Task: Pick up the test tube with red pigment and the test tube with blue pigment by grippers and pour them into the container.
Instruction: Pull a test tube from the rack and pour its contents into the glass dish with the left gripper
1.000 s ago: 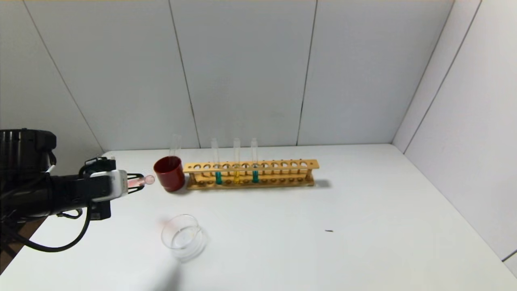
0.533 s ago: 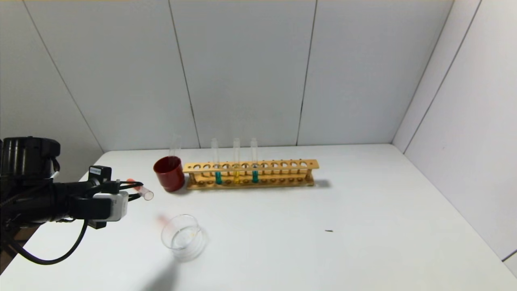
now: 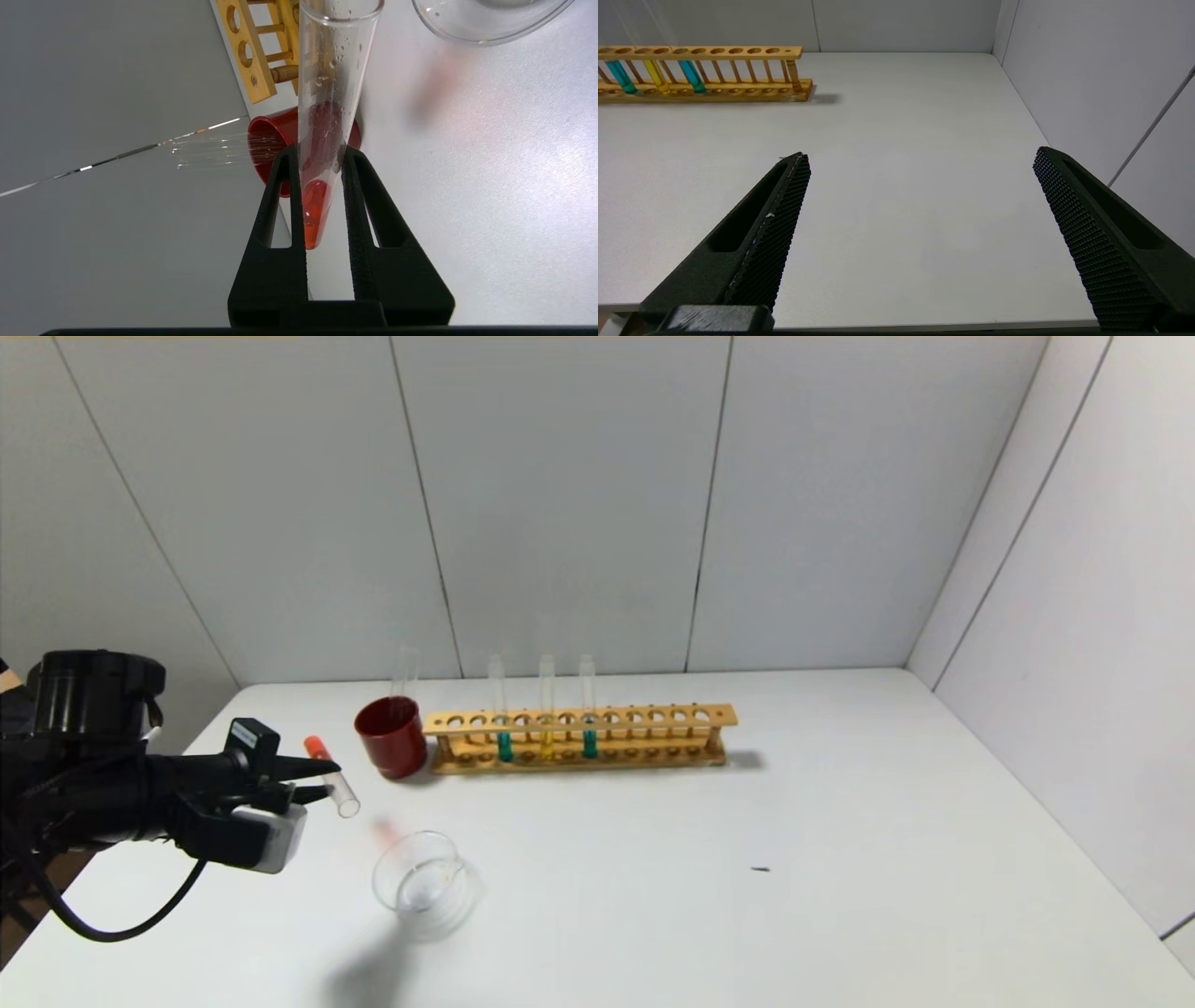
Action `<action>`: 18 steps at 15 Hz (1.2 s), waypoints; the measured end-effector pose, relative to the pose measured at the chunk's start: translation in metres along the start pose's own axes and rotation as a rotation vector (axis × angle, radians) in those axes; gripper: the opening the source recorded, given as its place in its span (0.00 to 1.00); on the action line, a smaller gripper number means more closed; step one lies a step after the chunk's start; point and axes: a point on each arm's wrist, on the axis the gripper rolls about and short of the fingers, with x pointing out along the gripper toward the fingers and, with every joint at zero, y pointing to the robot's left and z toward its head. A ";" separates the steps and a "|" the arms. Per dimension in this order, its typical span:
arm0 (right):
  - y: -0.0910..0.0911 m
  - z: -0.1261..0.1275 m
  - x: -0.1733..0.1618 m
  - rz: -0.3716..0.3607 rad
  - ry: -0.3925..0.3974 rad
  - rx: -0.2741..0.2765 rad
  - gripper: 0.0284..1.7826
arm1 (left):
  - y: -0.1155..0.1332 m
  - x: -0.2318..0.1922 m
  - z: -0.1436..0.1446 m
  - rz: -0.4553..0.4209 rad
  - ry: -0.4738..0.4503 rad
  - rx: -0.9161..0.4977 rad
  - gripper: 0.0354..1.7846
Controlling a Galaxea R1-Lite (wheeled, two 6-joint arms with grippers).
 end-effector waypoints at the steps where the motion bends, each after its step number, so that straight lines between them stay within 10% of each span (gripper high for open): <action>1: 0.000 0.000 0.000 0.000 0.000 0.000 0.98 | 0.002 0.002 -0.001 0.000 0.000 0.014 0.15; 18: 0.000 0.000 0.000 0.000 0.000 0.000 0.98 | 0.001 0.012 0.003 -0.027 -0.001 0.133 0.15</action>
